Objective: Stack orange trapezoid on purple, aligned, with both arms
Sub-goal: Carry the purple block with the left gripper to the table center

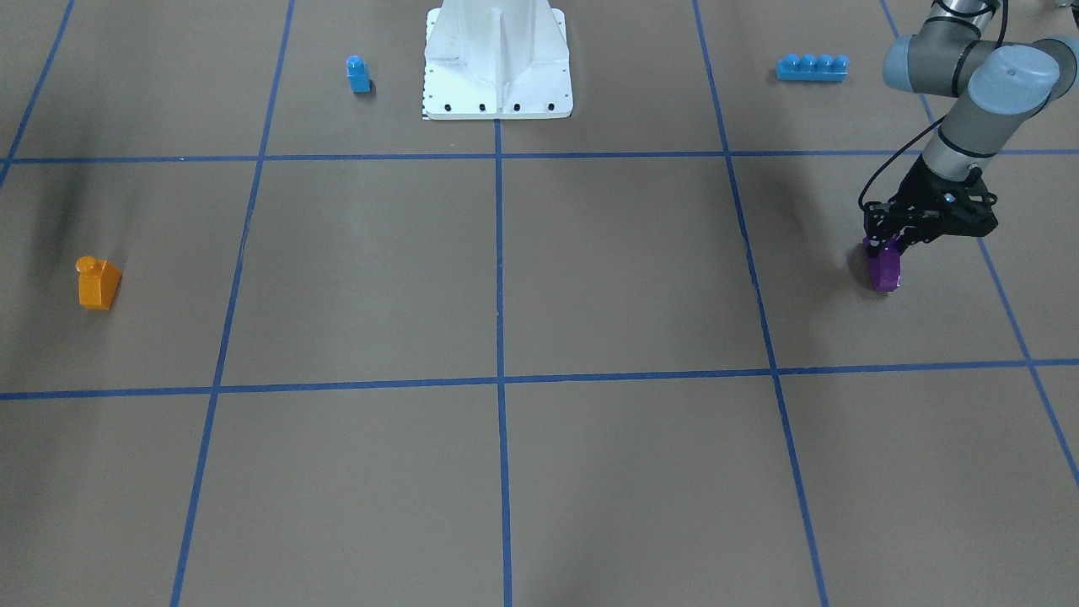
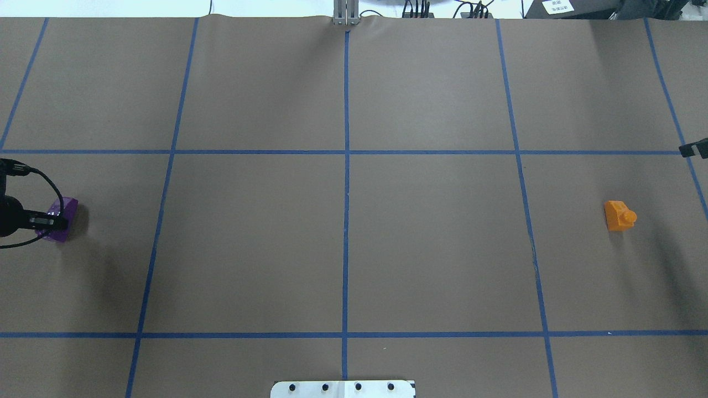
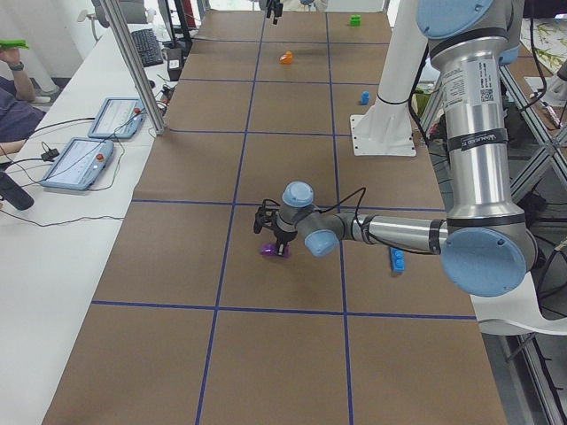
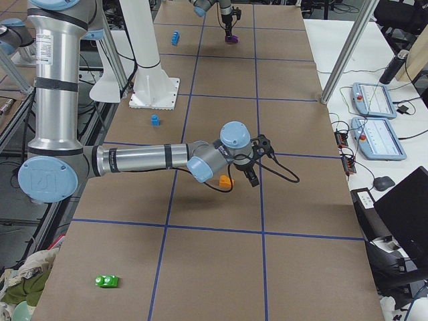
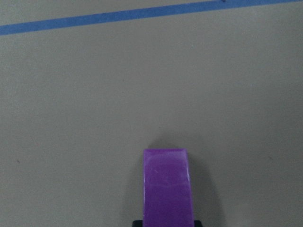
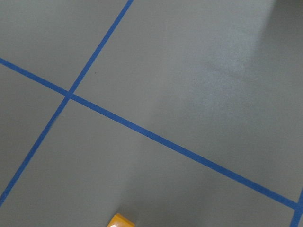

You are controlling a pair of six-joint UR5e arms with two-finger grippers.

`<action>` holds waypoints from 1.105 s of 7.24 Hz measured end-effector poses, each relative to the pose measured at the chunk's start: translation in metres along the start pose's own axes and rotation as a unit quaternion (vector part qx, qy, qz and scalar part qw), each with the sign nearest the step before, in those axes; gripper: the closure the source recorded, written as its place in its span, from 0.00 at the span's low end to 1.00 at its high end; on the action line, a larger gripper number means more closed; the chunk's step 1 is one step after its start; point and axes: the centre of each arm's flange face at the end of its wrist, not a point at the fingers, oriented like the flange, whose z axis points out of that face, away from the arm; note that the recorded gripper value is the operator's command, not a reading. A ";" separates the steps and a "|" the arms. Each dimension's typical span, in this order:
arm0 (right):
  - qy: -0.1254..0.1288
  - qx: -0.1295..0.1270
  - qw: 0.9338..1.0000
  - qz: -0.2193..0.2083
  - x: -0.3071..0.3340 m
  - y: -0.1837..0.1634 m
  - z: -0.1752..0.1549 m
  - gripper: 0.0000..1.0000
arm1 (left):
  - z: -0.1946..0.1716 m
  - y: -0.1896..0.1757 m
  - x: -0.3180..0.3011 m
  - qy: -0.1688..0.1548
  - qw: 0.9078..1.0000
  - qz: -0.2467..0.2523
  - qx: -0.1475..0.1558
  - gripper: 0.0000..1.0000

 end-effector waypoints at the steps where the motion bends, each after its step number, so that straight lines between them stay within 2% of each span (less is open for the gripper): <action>1: 0.000 0.000 1.000 0.000 0.000 0.000 0.000 0.00 | -0.002 -0.011 0.015 0.008 1.000 0.002 0.004 1.00; 4: -0.001 0.002 1.000 -0.002 0.000 0.000 0.000 0.00 | -0.004 -0.078 0.098 0.008 1.000 -0.001 0.003 1.00; 6: -0.001 0.003 1.000 -0.003 0.000 0.001 0.000 0.00 | -0.009 -0.125 0.197 0.005 1.000 0.006 -0.016 1.00; 8: -0.001 0.002 1.000 -0.002 0.000 0.002 0.000 0.00 | -0.012 -0.130 0.304 0.016 0.999 -0.001 -0.043 1.00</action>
